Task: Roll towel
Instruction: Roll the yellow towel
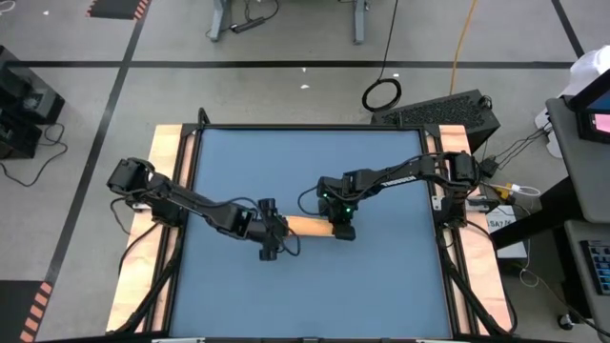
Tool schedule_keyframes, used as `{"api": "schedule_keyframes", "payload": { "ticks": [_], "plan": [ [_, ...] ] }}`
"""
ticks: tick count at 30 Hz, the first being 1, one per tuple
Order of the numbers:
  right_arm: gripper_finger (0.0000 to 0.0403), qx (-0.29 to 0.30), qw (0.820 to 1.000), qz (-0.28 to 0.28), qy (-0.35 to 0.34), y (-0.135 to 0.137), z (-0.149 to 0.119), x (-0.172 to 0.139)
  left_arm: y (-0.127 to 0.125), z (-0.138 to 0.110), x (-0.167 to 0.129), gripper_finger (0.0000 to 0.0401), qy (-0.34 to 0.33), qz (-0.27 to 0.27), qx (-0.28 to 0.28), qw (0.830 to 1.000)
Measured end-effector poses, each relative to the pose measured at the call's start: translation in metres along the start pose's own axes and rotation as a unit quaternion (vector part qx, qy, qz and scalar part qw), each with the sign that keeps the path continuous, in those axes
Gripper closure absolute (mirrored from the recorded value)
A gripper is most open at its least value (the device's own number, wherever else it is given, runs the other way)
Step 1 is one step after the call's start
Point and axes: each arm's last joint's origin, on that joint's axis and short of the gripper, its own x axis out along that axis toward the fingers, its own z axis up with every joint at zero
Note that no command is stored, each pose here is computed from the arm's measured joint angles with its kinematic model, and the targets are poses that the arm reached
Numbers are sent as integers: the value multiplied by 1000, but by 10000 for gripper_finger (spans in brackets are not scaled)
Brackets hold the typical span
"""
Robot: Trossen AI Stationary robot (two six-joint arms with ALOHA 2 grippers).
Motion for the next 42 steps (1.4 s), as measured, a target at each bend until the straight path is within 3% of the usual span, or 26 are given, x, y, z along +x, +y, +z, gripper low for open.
{"api": "schedule_keyframes", "payload": {
  "ticks": [4,7,10,16,18,24,29,36,42],
  "plan": [
    [350,0,1000,-1,1,0,0,0,1,-3,8,103,21,-1,3,1000],
    [350,0,1000,-2,1,0,0,0,1,-8,15,126,47,-3,7,999],
    [350,0,1000,-2,1,0,0,0,3,-9,19,181,50,-4,8,999],
    [350,-7,1000,-2,13,0,-3,0,7,-7,21,348,48,-17,12,999],
    [350,-16,1000,-1,16,0,-3,0,13,-6,22,375,51,-23,10,998],
    [326,-28,999,-8,20,2,-4,-4,38,-4,30,354,63,-83,-37,994],
    [284,-38,999,-26,14,9,-6,-19,55,-3,35,360,65,-134,-69,986],
    [239,-84,995,-56,-12,26,-5,-43,60,-4,36,360,72,-179,-84,978],
    [236,-115,990,-51,-66,50,-2,-59,61,-4,36,360,75,-183,-102,975]
  ]
}}
